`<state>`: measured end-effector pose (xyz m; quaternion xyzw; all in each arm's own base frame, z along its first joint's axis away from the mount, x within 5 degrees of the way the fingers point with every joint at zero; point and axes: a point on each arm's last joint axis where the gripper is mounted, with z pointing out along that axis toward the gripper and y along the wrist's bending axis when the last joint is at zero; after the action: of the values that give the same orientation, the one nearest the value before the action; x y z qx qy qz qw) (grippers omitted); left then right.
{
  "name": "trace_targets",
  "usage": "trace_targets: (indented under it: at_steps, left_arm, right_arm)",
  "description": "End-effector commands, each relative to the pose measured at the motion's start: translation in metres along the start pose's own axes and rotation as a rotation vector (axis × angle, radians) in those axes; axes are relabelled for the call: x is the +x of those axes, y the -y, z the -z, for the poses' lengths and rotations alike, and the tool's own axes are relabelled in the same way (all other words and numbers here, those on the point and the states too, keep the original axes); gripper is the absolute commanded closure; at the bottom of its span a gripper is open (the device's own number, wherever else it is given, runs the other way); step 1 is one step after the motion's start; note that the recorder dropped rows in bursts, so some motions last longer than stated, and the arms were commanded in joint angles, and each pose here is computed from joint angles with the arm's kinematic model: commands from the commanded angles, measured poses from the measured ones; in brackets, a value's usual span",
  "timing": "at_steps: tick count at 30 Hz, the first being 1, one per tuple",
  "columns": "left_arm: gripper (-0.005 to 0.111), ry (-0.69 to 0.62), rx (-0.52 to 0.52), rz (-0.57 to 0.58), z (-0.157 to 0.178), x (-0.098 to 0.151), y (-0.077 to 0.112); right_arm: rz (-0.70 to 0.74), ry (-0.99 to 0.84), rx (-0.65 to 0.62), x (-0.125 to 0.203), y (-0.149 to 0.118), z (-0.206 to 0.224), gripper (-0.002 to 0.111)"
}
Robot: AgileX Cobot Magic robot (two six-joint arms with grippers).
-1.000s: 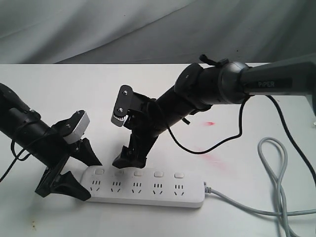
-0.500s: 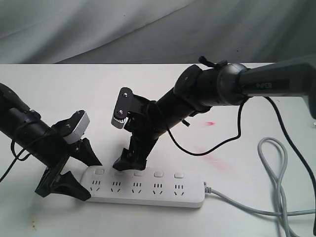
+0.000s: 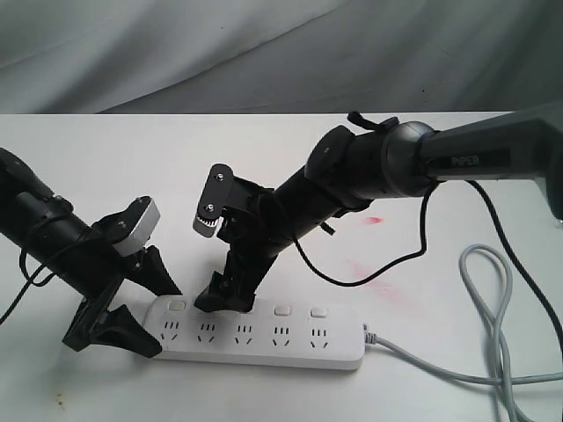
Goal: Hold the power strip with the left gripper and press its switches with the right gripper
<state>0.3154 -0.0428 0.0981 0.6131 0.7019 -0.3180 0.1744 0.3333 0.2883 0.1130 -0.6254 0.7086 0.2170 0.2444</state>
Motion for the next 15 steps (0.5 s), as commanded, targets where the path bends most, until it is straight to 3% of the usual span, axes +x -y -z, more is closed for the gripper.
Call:
trace_targets:
  at_steps: [1, 15]
  left_arm:
    - [0.107, -0.024, 0.009, -0.019, -0.0020, 0.0020, 0.0015]
    - [0.107, -0.024, 0.009, -0.019, -0.0020, 0.0020, 0.0015]
  right_arm:
    - [0.088, -0.089, 0.045, 0.0172, -0.0025, -0.0102, 0.004]
    - [0.187, -0.156, 0.057, 0.0229, -0.0004, -0.0094, 0.004]
